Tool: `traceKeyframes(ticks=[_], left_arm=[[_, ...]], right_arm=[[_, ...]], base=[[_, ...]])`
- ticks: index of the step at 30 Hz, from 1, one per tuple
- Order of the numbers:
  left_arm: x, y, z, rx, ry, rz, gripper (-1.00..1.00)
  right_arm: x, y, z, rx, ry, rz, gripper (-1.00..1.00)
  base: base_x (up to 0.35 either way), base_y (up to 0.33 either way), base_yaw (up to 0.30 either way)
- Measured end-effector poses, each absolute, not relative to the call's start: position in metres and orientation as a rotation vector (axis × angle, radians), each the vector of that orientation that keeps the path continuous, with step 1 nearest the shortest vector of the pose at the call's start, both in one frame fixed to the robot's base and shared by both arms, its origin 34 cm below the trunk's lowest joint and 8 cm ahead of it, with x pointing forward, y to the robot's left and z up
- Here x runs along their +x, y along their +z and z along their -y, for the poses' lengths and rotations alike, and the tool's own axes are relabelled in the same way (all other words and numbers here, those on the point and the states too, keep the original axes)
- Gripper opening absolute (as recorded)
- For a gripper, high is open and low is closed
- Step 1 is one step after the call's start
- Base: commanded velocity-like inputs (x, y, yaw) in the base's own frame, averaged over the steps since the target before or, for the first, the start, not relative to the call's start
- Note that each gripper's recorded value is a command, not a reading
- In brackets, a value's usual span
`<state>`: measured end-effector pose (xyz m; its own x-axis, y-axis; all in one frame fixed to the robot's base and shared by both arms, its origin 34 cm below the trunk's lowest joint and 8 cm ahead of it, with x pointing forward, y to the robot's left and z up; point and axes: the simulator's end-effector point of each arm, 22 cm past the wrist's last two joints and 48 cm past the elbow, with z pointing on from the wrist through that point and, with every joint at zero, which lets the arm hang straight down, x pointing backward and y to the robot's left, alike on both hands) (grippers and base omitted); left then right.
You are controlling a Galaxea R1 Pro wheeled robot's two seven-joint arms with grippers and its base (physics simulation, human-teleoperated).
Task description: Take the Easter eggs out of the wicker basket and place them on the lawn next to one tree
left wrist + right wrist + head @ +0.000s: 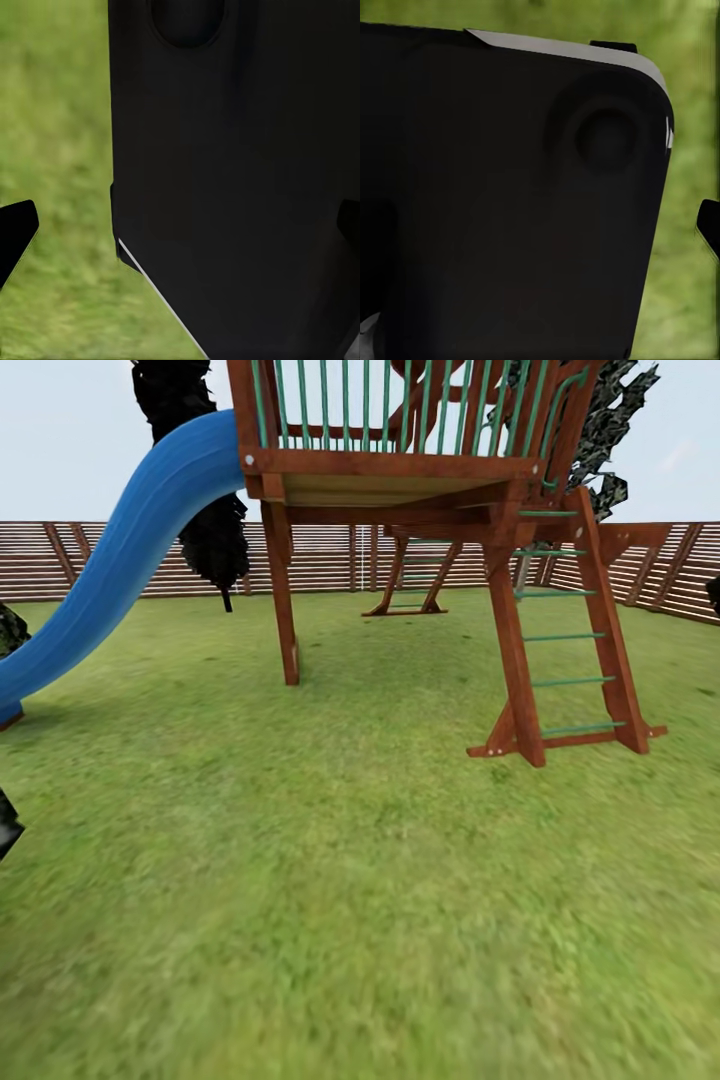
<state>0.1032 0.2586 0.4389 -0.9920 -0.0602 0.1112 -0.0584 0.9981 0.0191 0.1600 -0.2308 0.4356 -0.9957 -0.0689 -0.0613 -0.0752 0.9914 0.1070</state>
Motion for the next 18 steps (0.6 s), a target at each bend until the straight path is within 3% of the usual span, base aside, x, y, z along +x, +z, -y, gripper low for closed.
traceKeyframes(ticks=[18], left_arm=[[0.1033, 0.4389, -0.2587, 0.091, -0.024, 3.028, 1.00]], right_arm=[[0.1599, 0.4356, 0.2311, -0.112, 0.167, -3.078, 1.00]], base=[[0.314, 0.000, 0.000]])
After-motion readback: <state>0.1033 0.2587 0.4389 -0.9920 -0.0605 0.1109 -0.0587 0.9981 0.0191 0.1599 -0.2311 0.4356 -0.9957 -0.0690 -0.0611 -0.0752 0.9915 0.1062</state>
